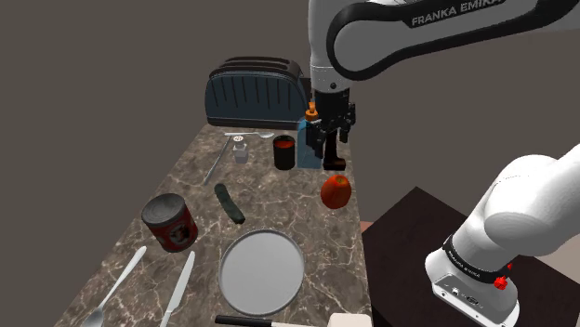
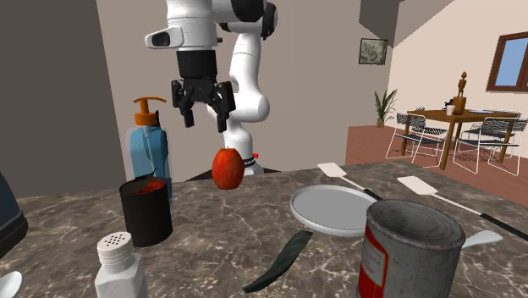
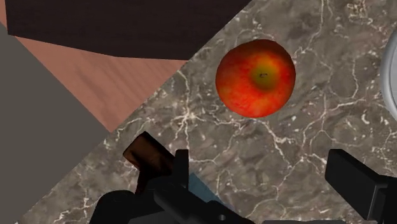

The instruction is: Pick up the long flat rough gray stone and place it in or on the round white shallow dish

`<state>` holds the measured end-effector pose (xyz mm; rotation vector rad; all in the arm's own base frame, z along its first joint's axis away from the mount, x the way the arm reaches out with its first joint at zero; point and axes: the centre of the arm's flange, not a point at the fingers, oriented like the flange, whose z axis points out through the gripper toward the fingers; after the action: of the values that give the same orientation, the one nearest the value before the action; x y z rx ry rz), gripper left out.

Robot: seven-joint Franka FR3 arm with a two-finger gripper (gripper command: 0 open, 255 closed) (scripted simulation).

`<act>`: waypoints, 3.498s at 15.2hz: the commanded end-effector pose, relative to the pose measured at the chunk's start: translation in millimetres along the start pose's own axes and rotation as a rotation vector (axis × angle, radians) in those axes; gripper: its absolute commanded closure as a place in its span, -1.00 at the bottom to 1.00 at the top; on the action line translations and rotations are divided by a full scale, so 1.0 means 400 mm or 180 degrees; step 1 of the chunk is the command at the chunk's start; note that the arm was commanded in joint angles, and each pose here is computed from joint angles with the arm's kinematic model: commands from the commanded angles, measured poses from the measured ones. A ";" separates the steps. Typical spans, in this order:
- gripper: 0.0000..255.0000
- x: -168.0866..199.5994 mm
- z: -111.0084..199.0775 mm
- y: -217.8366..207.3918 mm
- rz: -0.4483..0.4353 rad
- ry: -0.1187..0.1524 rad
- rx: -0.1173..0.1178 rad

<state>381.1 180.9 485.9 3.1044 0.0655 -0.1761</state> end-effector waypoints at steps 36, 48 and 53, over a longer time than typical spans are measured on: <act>-1.00 0.397 0.295 -0.602 0.0340 -0.0070 0.0040; 1.00 0.395 0.282 -0.601 0.0340 -0.0070 0.0040; 1.00 0.388 0.216 -0.599 0.0340 -0.0070 0.0040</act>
<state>516.3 423.1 370.5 3.1076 -0.1026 -0.2078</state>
